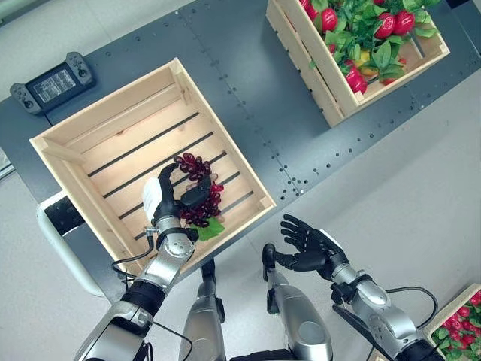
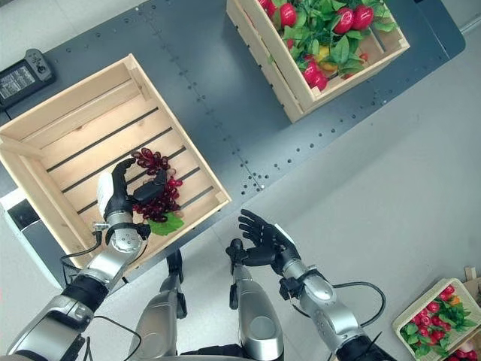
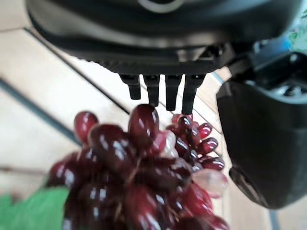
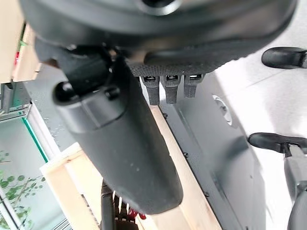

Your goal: Pick up the fruits from the basket on one side to the basket on the other side

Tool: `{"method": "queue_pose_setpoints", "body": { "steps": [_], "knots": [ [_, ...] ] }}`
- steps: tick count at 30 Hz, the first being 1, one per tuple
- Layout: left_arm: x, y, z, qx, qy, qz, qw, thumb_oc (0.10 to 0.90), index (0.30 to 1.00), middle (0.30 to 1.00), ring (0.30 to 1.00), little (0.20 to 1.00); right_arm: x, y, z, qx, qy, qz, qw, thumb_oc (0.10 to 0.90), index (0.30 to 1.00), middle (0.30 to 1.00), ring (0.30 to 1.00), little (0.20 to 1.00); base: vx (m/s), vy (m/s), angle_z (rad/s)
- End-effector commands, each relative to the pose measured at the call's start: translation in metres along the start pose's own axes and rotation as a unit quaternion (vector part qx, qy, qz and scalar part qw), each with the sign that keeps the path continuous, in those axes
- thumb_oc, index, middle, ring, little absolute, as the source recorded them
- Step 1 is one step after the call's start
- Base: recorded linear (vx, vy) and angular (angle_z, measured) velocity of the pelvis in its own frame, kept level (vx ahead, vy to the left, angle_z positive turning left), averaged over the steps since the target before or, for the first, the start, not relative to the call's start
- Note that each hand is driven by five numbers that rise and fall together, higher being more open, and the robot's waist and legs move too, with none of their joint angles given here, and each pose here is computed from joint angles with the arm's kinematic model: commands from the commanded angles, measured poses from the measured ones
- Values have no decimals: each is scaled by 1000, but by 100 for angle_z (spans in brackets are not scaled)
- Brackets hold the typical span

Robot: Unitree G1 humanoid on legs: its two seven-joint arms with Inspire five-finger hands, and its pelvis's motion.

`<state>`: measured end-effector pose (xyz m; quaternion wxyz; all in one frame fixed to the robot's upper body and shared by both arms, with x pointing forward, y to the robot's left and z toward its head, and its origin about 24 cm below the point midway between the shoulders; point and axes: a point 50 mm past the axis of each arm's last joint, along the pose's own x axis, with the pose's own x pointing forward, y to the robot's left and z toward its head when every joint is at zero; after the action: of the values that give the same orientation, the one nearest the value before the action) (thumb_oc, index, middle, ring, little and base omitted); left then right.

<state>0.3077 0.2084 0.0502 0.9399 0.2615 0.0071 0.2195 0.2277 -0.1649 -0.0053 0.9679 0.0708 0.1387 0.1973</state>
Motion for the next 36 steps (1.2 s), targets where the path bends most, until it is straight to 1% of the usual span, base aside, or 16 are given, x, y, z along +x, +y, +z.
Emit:
{"method": "queue_pose_setpoints", "body": {
  "steps": [1, 5, 8, 10, 12, 14, 18, 20, 24, 27, 29, 32, 36],
  "knots": [
    [7, 13, 37, -70, -84, 49, 993, 800, 900, 900, 900, 900, -5, 9, 29, -2, -90, 8, 996, 800, 900, 900, 900, 900, -9, -43, 7],
    [-2, 19, 43, -94, -111, 53, 988, 800, 900, 900, 900, 900, -10, 9, 26, 7, -94, 5, 996, 800, 900, 900, 900, 900, -1, -34, 9],
    [-10, 22, 48, -113, -135, 26, 984, 800, 900, 900, 900, 900, -15, 9, 25, 14, -98, 3, 995, 800, 900, 900, 900, 900, 0, -17, 2],
    [-14, 21, 44, -108, -129, 14, 986, 800, 900, 900, 900, 900, -17, 8, 24, 16, -99, -1, 995, 800, 900, 900, 900, 900, 0, 0, 0],
    [-15, 17, 37, -90, -109, -21, 990, 800, 900, 900, 900, 900, -18, 7, 24, 15, -100, -4, 995, 800, 900, 900, 900, 900, 0, 0, 0],
    [-16, 14, 28, -69, -87, -32, 993, 800, 900, 900, 900, 900, -18, 5, 25, 13, -99, -5, 995, 800, 900, 900, 900, 900, 0, 0, 0],
    [-13, 12, 3, -24, -17, -28, 999, 800, 900, 900, 900, 900, -18, 4, 26, 11, -97, -3, 995, 800, 900, 900, 900, 900, 0, 0, 0],
    [-10, 9, -4, 6, -1, -24, 1000, 800, 900, 900, 900, 900, -15, 6, 28, 10, -97, -1, 995, 800, 900, 900, 900, 900, 0, 0, 0],
    [-5, -2, -3, 39, 11, -44, 998, 800, 900, 900, 900, 900, -8, 10, 32, 8, -100, 2, 995, 800, 900, 900, 900, 900, 0, 0, 0],
    [-2, -13, 4, 65, 2, -91, 994, 800, 900, 900, 900, 900, -3, 10, 34, 6, -99, 2, 995, 800, 900, 900, 900, 900, 0, 0, 0],
    [-3, -16, 3, 76, 8, -101, 992, 800, 900, 900, 900, 900, -2, 11, 34, 5, -99, 2, 995, 800, 900, 900, 900, 900, 0, 0, 0],
    [-5, -19, -3, 90, 30, -92, 991, 800, 900, 900, 900, 900, -1, 12, 33, 5, -99, 5, 995, 800, 900, 900, 900, 900, 0, 0, 0],
    [-4, -23, -8, 78, 48, -80, 993, 800, 900, 900, 900, 900, 4, 17, 34, 6, -102, 11, 995, 800, 900, 900, 900, 900, 0, 0, 0]
  ]
}}
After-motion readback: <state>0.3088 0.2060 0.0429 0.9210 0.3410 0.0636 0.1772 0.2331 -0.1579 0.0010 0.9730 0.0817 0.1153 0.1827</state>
